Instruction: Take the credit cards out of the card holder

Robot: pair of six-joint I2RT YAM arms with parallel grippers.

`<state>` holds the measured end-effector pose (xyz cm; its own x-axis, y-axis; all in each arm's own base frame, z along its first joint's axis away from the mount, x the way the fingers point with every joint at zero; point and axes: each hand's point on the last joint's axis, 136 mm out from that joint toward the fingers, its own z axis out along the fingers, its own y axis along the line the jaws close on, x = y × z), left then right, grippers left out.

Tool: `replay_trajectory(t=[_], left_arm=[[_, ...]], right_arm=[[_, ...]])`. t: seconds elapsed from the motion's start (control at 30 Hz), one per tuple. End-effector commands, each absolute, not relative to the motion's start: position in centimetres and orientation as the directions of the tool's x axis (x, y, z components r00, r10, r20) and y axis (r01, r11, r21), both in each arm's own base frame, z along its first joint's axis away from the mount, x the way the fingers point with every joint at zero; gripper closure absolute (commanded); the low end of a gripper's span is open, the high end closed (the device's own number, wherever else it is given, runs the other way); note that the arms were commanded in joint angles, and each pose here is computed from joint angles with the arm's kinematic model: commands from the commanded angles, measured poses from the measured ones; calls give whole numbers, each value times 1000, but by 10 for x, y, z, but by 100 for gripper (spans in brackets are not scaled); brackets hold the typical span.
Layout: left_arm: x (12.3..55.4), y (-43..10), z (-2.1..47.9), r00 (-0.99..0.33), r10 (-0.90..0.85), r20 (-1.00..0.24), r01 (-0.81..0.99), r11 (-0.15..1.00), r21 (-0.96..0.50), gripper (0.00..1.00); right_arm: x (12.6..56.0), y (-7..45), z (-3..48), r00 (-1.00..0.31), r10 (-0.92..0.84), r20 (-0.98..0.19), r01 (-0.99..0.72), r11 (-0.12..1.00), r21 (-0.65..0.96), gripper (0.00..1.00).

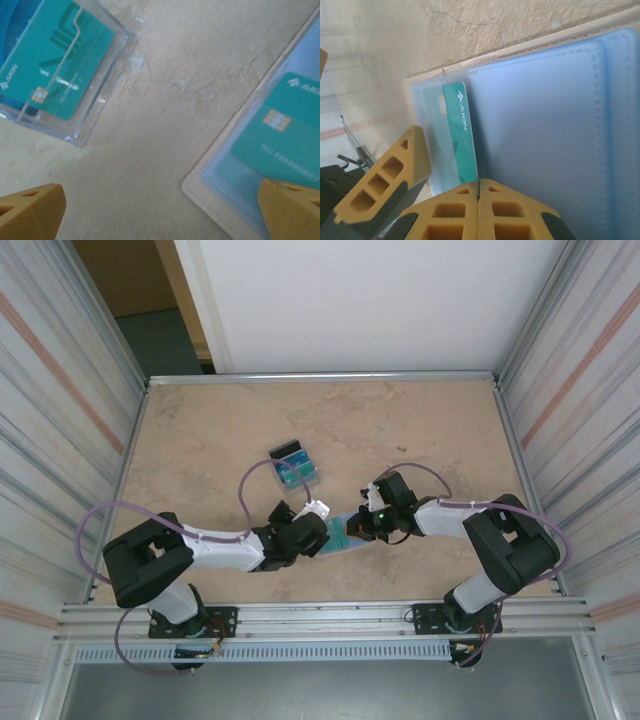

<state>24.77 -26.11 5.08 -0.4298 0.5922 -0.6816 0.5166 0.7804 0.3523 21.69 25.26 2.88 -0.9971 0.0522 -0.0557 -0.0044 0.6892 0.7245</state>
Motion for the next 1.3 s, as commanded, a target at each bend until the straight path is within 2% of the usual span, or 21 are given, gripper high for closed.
replay_trajectory(t=[0.0,0.93,1.27], left_arm=[[251,-280,75,-390,566,-727,535,781,321,1],[255,-274,43,-436,621,-652,539,760,363,1],[254,-271,39,-440,635,-635,540,752,377,1]], right_arm=[[214,247,29,-997,51,-65,-10,702,712,100],[212,237,30,-994,74,-86,-5,728,686,100],[214,257,47,-993,75,-90,-26,607,794,91]])
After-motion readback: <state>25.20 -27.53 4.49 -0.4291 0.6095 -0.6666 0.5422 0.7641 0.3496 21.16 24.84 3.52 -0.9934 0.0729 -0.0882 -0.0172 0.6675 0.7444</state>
